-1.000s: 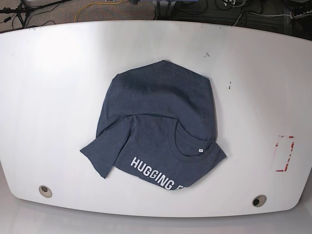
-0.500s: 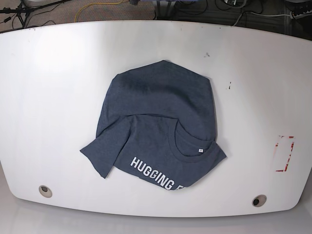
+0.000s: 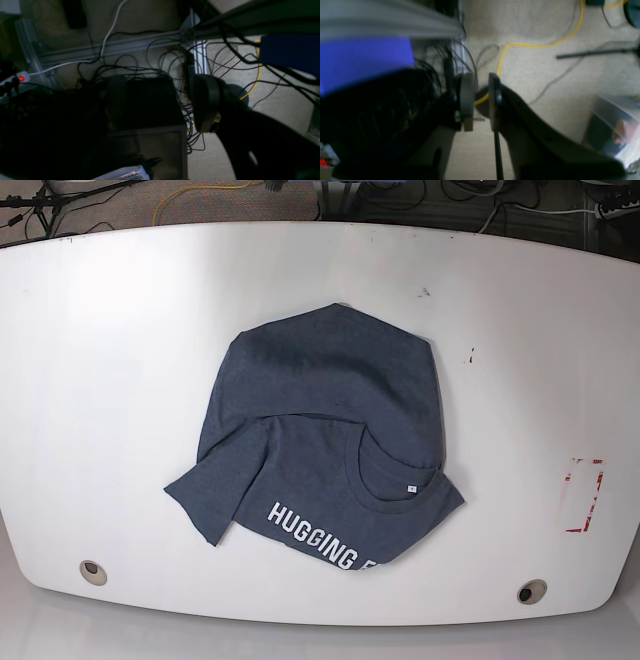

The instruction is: Fold the T-shirt properly

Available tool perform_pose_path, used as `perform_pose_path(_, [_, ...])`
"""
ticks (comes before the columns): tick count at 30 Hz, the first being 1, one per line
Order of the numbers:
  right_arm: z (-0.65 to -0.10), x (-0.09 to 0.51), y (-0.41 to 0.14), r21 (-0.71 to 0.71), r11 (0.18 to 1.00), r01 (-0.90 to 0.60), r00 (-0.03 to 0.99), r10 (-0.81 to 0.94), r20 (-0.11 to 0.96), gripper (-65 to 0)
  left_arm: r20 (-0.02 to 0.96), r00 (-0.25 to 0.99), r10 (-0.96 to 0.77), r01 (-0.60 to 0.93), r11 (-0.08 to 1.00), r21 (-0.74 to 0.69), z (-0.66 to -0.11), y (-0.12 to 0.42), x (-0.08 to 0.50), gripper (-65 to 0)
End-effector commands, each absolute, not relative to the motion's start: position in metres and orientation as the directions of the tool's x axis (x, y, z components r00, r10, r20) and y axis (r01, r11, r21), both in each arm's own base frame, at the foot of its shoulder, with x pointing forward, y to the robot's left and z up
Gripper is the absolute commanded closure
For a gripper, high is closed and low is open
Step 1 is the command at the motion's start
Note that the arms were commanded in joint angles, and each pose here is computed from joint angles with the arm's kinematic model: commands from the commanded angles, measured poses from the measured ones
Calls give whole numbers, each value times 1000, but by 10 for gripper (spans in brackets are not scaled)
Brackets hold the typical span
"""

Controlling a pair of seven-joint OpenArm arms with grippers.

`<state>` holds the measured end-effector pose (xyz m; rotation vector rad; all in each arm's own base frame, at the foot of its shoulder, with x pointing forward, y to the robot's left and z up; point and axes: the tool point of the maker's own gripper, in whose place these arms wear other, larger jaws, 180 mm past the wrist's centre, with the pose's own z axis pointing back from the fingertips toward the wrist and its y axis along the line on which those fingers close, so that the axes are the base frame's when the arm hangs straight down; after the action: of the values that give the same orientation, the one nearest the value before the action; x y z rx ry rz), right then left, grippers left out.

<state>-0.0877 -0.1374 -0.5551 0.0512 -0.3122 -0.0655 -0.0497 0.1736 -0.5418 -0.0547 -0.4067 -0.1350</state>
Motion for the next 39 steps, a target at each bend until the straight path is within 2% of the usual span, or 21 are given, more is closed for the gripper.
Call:
perform_pose_path(1, [-545,-92,-139,60,997,53,944,-70,324,-92,403,907,-123,146,989,-26,-531,174,-58,-380])
perform_pose_path(23, [-484,-67,-140,68,997,29,886,-57,459,-93,479,868,-128,120,992,48,-467,198,-62,-375])
perform_pose_path(39, [-436,-41,-138,66,998,-1,833,-36,553,-95,550,820,-158,128,987,93,-417,203,-42,-379])
